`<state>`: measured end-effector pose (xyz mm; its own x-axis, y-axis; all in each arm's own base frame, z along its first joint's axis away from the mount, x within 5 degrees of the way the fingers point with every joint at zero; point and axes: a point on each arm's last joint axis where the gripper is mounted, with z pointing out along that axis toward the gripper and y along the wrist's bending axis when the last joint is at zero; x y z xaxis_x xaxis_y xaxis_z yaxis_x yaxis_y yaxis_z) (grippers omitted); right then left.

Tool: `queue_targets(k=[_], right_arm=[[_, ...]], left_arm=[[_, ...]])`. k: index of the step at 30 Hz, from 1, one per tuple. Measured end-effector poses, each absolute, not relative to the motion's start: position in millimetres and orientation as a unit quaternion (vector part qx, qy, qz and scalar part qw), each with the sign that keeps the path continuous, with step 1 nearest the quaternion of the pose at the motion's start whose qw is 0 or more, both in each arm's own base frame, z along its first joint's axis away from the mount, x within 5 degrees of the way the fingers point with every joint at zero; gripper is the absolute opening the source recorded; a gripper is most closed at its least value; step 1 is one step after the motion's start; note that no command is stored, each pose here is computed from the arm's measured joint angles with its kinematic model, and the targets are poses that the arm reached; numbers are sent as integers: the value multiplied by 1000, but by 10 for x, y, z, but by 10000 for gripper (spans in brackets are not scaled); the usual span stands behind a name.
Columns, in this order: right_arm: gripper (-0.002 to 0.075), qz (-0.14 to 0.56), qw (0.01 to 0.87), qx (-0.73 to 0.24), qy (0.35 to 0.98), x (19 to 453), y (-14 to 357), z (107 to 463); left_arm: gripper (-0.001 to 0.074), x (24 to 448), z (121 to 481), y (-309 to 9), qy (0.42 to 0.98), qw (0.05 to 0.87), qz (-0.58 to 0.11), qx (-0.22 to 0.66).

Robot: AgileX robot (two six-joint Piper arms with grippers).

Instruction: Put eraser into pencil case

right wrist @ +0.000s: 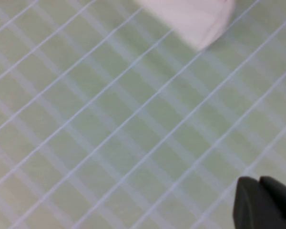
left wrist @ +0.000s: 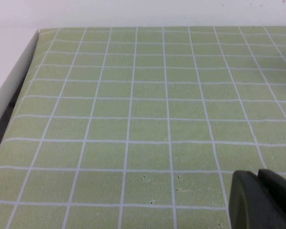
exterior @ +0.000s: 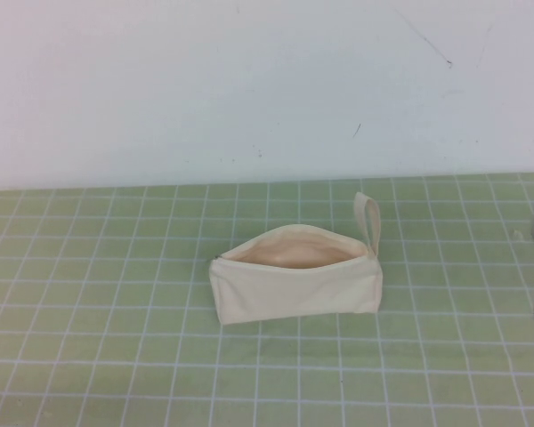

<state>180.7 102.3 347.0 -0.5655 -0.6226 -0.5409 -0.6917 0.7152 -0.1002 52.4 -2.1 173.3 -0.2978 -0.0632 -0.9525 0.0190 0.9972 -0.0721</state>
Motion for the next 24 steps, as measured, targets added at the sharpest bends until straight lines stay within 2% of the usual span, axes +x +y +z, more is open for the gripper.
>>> queue_targets(k=[5, 9, 14, 18, 24], right_arm=[[0, 108, 216, -355, 903, 1550, 982, 3098], [0, 115, 152, -351, 917, 1458, 961, 2852], [0, 50, 114, -411, 903, 1427, 839, 2754], [0, 14, 153, -423, 893, 1328, 694, 2879], [0, -10, 286, -368, 885, 989, 370, 3210]], left_arm=[[-1, 524, 1733, -21, 805, 592, -35, -14], [-1, 524, 1733, -21, 805, 592, -35, -14], [-1, 524, 1733, -21, 805, 592, -35, -14], [-1, 524, 1733, -20, 805, 592, -34, -15], [-1, 524, 1733, -20, 805, 592, -34, -15]])
